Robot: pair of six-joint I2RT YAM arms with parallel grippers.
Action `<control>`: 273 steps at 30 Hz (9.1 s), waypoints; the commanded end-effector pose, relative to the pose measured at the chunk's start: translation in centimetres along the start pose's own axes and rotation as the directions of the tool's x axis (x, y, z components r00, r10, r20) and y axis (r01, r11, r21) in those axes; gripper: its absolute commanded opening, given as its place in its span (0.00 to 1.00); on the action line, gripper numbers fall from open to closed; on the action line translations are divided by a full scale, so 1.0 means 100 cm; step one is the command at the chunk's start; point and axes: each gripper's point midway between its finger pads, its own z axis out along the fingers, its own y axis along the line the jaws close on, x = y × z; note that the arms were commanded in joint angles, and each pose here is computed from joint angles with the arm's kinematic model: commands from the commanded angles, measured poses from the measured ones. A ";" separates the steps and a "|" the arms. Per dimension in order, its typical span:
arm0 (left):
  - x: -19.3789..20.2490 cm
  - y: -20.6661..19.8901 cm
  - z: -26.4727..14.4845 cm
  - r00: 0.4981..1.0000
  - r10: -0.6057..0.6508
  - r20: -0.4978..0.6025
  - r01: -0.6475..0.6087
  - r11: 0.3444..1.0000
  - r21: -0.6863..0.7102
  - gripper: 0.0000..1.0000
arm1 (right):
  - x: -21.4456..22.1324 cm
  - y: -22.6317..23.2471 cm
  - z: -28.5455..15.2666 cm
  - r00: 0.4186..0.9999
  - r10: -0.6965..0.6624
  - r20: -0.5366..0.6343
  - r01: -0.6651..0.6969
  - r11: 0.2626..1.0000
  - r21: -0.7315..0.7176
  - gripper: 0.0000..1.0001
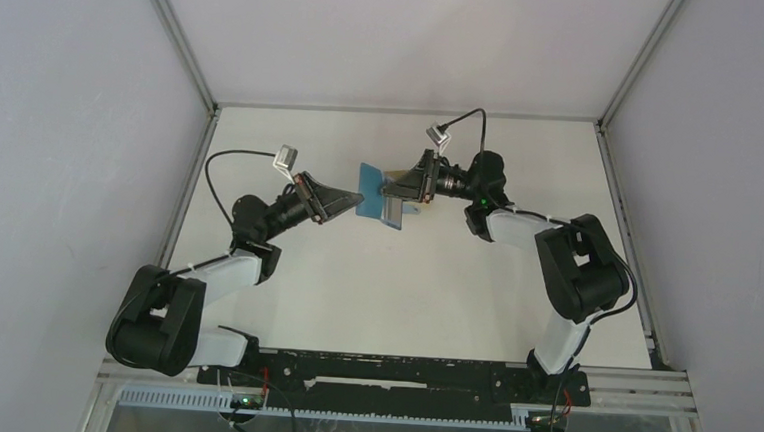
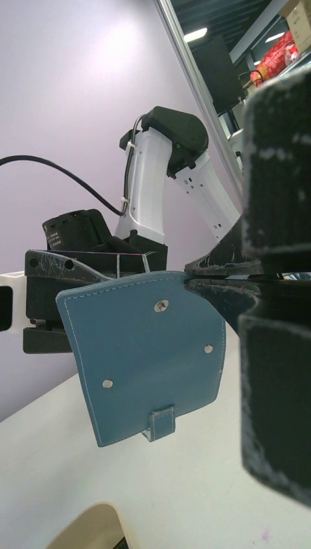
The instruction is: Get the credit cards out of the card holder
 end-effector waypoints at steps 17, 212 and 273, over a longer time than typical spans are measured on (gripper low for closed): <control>0.002 -0.010 -0.005 0.999 0.034 0.010 -0.035 0.999 0.038 0.00 | -0.002 0.036 0.000 0.995 -0.102 0.000 0.102 0.994 -0.039 0.24; 0.074 0.192 -0.122 0.997 -0.007 -0.071 -0.051 0.619 -0.783 0.00 | -0.073 -0.109 -0.052 0.979 -0.044 -0.198 0.176 0.673 0.718 0.79; 0.072 0.193 -0.118 1.000 -0.018 0.016 0.023 0.579 -0.815 0.00 | 0.121 -0.157 -0.042 0.928 0.157 -0.337 0.197 0.561 0.804 0.69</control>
